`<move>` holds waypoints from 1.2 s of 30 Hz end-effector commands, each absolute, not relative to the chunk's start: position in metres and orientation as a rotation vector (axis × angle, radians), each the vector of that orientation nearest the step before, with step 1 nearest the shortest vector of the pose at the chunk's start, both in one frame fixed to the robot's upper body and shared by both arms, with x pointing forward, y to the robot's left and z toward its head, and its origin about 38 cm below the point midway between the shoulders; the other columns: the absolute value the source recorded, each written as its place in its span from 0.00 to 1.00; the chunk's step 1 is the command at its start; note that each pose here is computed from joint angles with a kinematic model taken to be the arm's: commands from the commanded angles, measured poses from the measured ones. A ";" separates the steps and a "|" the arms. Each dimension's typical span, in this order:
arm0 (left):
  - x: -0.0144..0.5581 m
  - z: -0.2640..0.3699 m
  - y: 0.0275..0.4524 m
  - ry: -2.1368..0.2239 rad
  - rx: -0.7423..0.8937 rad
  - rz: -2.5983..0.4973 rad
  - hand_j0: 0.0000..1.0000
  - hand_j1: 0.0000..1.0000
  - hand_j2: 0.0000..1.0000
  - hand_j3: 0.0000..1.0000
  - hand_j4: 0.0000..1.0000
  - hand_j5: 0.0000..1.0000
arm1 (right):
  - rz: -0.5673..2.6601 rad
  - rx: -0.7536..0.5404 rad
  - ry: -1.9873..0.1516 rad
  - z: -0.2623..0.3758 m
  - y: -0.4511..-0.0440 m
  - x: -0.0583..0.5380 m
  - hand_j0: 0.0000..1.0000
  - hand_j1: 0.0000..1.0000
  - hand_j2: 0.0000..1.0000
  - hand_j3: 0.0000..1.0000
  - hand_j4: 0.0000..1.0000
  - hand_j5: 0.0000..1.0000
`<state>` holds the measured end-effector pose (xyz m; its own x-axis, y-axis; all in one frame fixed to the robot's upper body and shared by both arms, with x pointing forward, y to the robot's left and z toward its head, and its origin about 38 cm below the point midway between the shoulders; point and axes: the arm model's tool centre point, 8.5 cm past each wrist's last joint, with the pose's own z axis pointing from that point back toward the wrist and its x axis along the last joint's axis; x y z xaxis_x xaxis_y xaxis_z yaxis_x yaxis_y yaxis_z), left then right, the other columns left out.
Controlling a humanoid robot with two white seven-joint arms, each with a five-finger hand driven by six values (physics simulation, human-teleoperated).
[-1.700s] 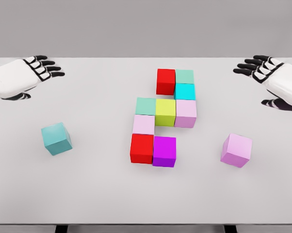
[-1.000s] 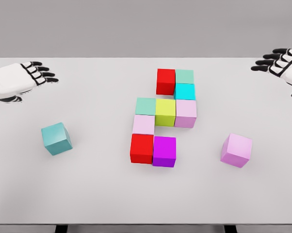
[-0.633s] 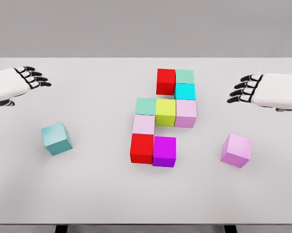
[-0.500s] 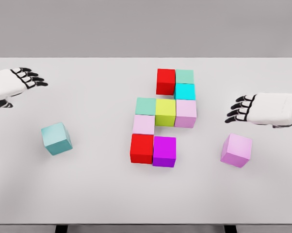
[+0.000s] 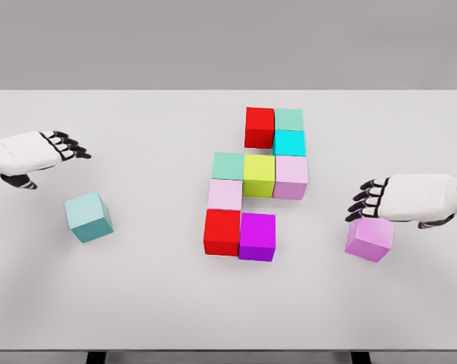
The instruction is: Assemble the squares on the desktop into the number 2
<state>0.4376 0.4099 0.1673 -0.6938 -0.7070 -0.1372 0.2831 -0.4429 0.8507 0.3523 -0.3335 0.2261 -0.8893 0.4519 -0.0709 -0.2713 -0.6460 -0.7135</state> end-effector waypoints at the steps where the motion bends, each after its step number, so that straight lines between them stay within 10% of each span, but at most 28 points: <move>1: 0.432 0.162 0.409 -1.121 0.625 -2.175 1.00 1.00 1.00 1.00 1.00 1.00 | 2.495 -0.304 -1.069 0.222 -0.328 0.351 0.99 0.99 0.99 0.99 0.99 0.99; 20: 0.405 0.193 0.399 -1.159 0.616 -2.288 1.00 1.00 1.00 1.00 1.00 1.00 | 2.540 -0.252 -1.030 0.193 -0.318 0.345 0.97 0.97 0.97 0.97 0.97 0.97; 29: 0.402 0.200 0.404 -1.155 0.629 -2.286 1.00 1.00 1.00 1.00 1.00 1.00 | 2.554 -0.264 -1.012 0.192 -0.319 0.344 0.62 0.62 0.62 0.62 0.62 0.62; 36: 0.398 0.202 0.379 -1.221 0.598 -2.330 1.00 1.00 1.00 1.00 1.00 1.00 | 2.545 -0.268 -1.035 0.197 -0.317 0.346 0.58 0.58 0.58 0.58 0.58 0.58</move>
<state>0.3994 0.3864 0.2001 -0.7983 -0.5767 -0.1736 0.1934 -0.5185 0.8329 0.3454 -0.3179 0.1952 -0.9115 0.4095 -0.0377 -0.2702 -0.6655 -0.6957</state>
